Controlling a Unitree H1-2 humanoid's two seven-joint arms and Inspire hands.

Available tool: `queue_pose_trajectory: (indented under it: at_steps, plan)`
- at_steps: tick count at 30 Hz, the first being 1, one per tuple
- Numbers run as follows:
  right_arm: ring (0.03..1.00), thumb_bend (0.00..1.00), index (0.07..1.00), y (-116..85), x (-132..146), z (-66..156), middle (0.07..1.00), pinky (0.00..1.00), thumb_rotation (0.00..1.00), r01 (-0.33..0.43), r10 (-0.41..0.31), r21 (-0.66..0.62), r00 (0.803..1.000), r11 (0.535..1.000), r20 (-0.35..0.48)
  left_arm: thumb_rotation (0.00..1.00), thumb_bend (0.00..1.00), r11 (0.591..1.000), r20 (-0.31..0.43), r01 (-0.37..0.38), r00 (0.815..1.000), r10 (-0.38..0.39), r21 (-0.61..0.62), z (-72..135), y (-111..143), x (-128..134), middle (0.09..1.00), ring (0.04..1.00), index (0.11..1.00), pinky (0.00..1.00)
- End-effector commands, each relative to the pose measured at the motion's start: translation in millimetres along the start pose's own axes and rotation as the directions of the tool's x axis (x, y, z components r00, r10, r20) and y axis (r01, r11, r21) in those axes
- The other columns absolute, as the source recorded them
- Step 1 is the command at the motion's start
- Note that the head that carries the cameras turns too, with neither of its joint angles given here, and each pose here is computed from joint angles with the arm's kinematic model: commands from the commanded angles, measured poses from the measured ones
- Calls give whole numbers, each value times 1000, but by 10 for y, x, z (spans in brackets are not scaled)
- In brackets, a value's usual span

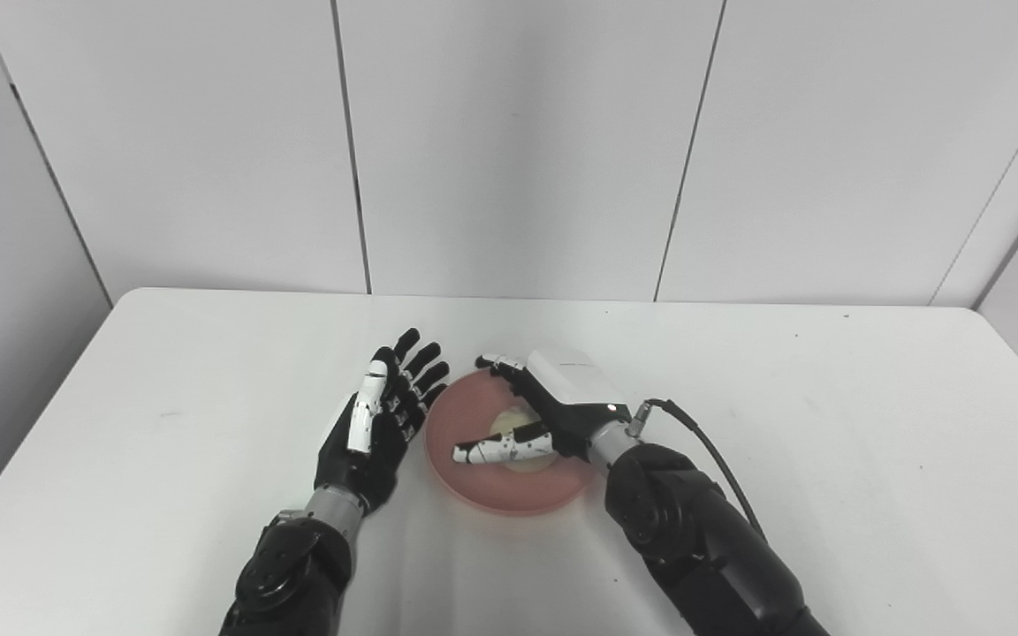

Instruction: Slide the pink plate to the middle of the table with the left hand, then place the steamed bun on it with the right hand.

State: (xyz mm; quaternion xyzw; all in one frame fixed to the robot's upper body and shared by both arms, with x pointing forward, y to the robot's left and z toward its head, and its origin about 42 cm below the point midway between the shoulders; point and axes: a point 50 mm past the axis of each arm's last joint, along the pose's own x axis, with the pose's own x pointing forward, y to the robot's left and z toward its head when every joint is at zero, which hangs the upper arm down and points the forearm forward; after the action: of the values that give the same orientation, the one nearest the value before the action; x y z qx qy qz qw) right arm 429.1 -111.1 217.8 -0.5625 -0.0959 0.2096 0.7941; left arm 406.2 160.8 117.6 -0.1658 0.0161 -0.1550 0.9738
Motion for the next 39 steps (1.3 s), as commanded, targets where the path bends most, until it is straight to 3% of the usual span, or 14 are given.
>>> queue_pose_trajectory:
  at_steps: [1, 9, 16, 19, 24, 30, 31, 36, 39]
  plan:
    - [794, 795, 915, -327, 27, 140, 896, 603, 991, 71, -70, -20, 996, 997, 49, 1000, 431, 996, -274, -85, 959, 74, -28, -579, 86, -259, 941, 926, 962, 931]
    - [803, 814, 911, -462, -75, 196, 896, 622, 1000, 109, -109, 4, 989, 994, 97, 1000, 436, 996, -271, -75, 961, 60, -47, -593, 78, -250, 950, 931, 971, 939]
    - [817, 798, 923, -546, -191, 82, 891, 652, 1000, 228, -252, 151, 955, 962, 159, 1000, 439, 996, -279, -83, 958, 69, -41, -602, 80, -244, 946, 933, 960, 944]
    - [819, 763, 923, -522, -278, -68, 894, 664, 1000, 341, -374, 203, 914, 918, 158, 1000, 438, 996, -276, -80, 959, 66, -39, -598, 85, -251, 944, 930, 964, 938]
    - [890, 679, 948, -558, -382, -248, 934, 792, 1000, 463, -515, 274, 842, 843, 161, 1000, 442, 996, -275, -79, 959, 67, -35, -593, 108, -262, 947, 930, 967, 939]
    - [951, 559, 981, -611, -477, -421, 974, 898, 1000, 563, -656, 437, 750, 702, 89, 1000, 446, 996, -275, -81, 959, 67, -39, -584, 115, -278, 951, 933, 969, 944]
    - [959, 555, 985, -599, -486, -447, 980, 913, 1000, 564, -663, 477, 746, 674, 55, 1000, 446, 996, -274, -81, 959, 68, -36, -584, 118, -282, 952, 935, 969, 945]
    - [999, 641, 1000, -488, -533, -592, 1000, 994, 1000, 507, -612, 677, 784, 534, -104, 1000, 452, 997, -264, -71, 962, 65, -15, -575, 123, -311, 954, 938, 971, 942]
    - [1000, 527, 1000, -395, -525, -707, 1000, 1000, 1000, 443, -539, 826, 816, 350, -209, 1000, 442, 997, -247, -81, 966, 75, -13, -561, 106, -324, 953, 935, 964, 938]
